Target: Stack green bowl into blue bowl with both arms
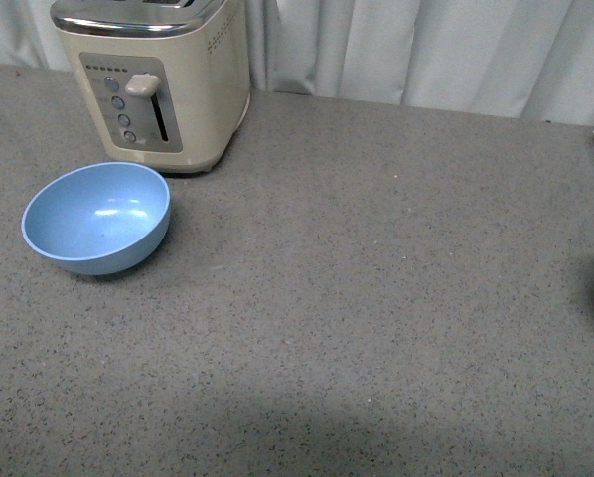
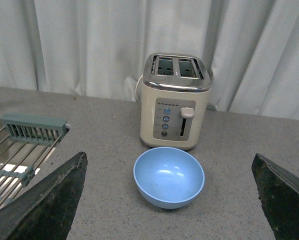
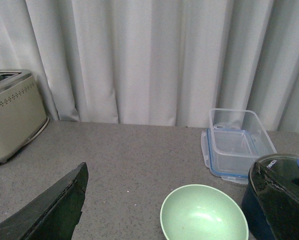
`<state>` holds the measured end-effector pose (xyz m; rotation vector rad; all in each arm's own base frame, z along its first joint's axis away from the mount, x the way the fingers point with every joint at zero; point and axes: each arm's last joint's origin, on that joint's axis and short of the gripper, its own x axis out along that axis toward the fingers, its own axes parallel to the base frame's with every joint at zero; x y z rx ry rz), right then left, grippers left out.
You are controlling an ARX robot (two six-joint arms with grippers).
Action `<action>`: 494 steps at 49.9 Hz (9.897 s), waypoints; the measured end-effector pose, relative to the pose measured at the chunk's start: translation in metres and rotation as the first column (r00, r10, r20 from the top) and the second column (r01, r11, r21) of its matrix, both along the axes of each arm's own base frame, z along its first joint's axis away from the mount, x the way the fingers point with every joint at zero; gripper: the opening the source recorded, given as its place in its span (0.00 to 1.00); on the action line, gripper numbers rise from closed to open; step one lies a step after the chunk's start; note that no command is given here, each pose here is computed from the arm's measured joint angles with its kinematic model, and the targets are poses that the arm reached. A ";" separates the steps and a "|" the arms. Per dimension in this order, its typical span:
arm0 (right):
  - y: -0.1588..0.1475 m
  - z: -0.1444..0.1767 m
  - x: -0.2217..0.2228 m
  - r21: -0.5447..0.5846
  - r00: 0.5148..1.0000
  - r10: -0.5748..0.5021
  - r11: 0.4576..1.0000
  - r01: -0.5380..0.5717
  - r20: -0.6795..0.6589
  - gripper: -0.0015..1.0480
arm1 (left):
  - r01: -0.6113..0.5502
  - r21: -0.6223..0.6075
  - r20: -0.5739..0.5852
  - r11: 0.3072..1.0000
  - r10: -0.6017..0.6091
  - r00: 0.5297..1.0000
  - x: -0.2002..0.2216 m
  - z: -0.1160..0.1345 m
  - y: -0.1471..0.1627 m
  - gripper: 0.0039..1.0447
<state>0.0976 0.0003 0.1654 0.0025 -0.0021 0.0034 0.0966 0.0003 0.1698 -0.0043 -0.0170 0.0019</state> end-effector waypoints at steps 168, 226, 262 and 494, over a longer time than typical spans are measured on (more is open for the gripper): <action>0.000 0.000 0.000 0.000 1.000 0.000 1.000 0.000 0.000 0.91 | -0.253 -0.777 -0.332 0.576 -0.034 0.943 0.023 -0.014 0.013 0.94; 0.000 0.000 0.000 0.000 1.000 0.000 1.000 0.000 0.000 0.91 | -0.478 -0.554 -0.595 0.681 0.077 0.800 0.173 -0.082 -0.029 0.94; 0.000 0.000 0.000 0.000 1.000 0.000 1.000 0.000 0.000 0.91 | -0.506 -0.461 -0.639 0.729 0.123 0.759 0.195 -0.115 -0.021 0.94; 0.000 0.000 0.000 0.000 1.000 0.000 1.000 0.000 0.000 0.91 | -0.410 -0.711 -0.523 0.570 -0.040 0.851 0.163 -0.074 -0.024 0.94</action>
